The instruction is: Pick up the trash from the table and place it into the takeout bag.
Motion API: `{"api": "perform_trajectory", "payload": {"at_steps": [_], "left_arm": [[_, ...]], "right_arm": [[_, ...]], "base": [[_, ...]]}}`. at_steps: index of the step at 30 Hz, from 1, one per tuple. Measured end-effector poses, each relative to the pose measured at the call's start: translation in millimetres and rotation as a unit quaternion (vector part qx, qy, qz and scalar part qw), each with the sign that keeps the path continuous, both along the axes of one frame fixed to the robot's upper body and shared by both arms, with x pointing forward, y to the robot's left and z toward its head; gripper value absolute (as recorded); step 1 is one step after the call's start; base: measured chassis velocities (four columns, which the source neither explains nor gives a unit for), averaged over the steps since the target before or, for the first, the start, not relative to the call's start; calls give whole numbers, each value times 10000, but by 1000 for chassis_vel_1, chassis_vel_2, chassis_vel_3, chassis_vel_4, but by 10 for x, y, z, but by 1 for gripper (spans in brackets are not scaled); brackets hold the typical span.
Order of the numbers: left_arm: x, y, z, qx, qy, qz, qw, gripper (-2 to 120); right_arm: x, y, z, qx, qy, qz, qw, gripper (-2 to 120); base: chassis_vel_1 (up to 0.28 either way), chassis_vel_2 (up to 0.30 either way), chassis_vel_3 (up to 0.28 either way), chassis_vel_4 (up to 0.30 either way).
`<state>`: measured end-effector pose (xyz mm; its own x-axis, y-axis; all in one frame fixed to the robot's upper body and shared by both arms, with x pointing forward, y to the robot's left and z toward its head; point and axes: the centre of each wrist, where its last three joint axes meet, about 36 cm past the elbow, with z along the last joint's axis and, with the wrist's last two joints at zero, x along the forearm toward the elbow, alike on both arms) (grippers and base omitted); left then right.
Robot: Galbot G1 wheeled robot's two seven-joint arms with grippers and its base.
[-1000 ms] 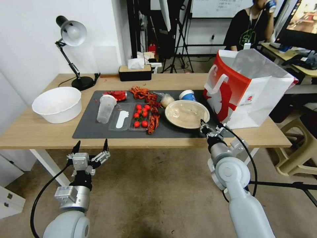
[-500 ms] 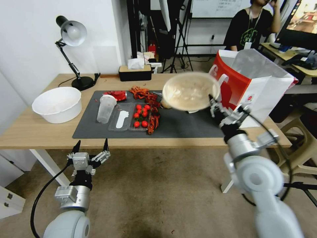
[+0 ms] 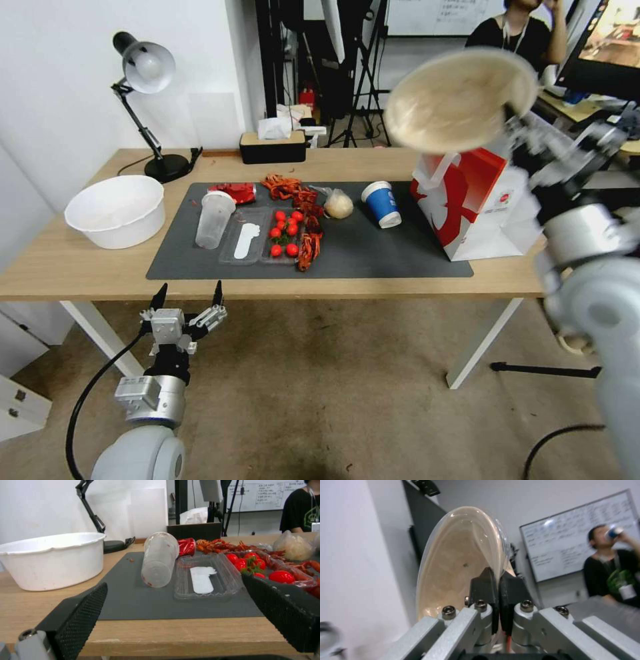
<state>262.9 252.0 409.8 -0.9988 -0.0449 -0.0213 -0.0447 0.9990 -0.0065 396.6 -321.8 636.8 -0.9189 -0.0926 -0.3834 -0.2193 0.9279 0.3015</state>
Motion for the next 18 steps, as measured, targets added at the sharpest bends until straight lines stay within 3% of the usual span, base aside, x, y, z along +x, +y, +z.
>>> {"api": "perform_trajectory", "payload": {"at_steps": [3, 5, 8, 12, 18], "left_arm": [[-2, -4, -4, -4, 1, -1, 10000, 100], [3, -5, -5, -9, -5, 6, 10000, 100], [5, -8, -11, -12, 0, 10, 10000, 100], [11, -13, -18, -18, 3, 11, 10000, 100], [22, -19, -28, -20, 6, 2, 10000, 100]], "right_arm": [[133, -203, 146, -230, -72, -308, 9992, 0], [307, -484, 270, -436, -72, -807, 9958, 0], [441, -675, 247, -580, 26, -1193, 9912, 0], [566, -838, 139, -785, 213, -1558, 9844, 0], [712, -867, -66, -845, 696, -1696, 9794, 0]], "base": [[0, 0, 0, 0], [0, 0, 0, 0], [0, 0, 0, 0], [0, 0, 0, 0], [0, 0, 0, 0]]}}
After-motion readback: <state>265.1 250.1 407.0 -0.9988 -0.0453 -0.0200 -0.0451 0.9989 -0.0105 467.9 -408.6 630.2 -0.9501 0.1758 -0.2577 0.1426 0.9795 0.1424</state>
